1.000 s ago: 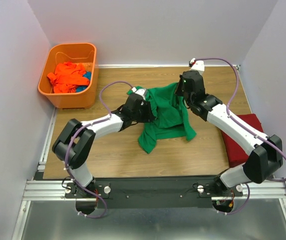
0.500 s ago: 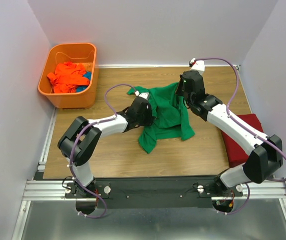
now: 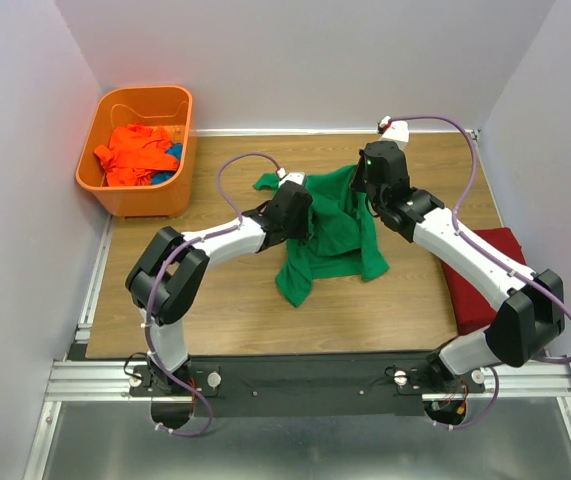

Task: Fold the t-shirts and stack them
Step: Flatten the tshirt out

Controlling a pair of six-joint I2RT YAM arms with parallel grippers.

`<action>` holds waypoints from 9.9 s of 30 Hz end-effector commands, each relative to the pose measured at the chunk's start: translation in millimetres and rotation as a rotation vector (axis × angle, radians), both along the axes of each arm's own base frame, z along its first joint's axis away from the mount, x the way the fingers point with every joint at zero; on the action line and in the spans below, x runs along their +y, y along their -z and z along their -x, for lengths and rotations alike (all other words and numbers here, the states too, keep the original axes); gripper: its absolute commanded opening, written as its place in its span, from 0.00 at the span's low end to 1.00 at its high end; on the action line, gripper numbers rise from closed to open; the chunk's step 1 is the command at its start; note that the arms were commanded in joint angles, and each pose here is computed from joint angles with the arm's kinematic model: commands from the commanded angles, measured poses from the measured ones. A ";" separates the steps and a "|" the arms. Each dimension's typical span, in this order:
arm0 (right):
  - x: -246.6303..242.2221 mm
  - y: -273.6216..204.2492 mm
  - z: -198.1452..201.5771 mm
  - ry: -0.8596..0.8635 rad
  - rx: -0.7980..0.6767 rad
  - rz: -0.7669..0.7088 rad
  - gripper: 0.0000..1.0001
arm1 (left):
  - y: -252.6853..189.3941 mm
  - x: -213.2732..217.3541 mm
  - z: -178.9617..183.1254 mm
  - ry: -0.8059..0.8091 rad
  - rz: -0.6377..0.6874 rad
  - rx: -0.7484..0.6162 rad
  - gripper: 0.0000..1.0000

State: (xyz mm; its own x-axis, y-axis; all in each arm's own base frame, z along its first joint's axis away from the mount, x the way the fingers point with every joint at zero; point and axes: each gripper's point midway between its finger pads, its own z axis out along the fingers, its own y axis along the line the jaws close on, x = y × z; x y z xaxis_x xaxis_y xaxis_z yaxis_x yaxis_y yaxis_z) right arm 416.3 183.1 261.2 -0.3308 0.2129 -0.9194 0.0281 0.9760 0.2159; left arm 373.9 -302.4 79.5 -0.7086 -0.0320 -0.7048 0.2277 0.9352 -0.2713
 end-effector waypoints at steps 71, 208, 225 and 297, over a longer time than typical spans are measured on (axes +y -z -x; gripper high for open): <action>-120.6 -197.7 -31.8 0.051 -0.402 -0.222 0.05 | -368.2 221.5 -92.5 -0.330 0.432 -0.590 0.00; -146.2 211.7 44.1 0.380 0.507 -0.229 0.83 | -8.7 152.7 148.9 -0.475 0.038 0.136 0.00; -160.0 226.1 63.2 0.439 0.530 -0.188 0.83 | -76.7 240.4 95.1 -0.685 0.121 -0.069 0.00; -150.1 217.4 110.0 0.352 0.578 -0.214 0.59 | -71.9 247.8 76.2 -0.624 0.124 -0.054 0.00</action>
